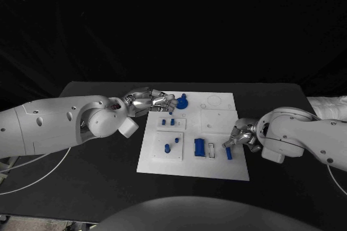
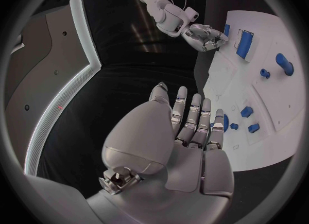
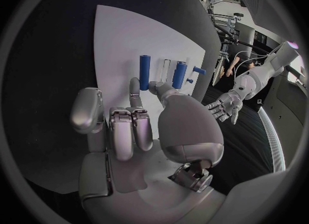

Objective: Assemble the parts on the task board

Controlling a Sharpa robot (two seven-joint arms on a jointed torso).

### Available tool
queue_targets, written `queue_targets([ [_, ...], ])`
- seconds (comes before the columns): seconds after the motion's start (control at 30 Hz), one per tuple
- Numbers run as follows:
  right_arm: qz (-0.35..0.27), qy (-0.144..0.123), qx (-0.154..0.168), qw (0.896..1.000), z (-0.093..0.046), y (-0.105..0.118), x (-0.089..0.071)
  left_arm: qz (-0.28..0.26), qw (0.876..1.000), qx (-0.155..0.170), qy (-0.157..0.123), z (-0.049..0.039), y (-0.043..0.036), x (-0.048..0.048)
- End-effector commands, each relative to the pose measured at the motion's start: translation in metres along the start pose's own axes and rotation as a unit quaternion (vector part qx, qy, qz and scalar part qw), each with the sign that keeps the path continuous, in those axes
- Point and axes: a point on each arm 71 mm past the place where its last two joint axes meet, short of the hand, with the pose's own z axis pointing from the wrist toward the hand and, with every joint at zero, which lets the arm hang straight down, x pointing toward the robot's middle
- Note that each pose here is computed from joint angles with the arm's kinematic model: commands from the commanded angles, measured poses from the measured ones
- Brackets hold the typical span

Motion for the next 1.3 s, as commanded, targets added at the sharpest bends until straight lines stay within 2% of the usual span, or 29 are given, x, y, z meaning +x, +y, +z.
queue_targets([
  [0.03, 0.019, 0.03, -0.003, 0.999, 0.001, 0.004, 0.005, -0.002, 1.0, 0.002, 0.011, 0.0009, -0.0004, 0.0027],
  [0.57, 0.042, 0.05, -0.013, 0.998, 0.007, 0.019, 0.007, 0.0, 1.0, -0.002, 0.016, 0.0023, 0.0002, 0.0041],
  [1.3, 0.076, 0.044, -0.021, 0.996, 0.011, 0.027, 0.006, 0.001, 1.0, -0.005, 0.017, 0.002, 0.0007, 0.0043],
])
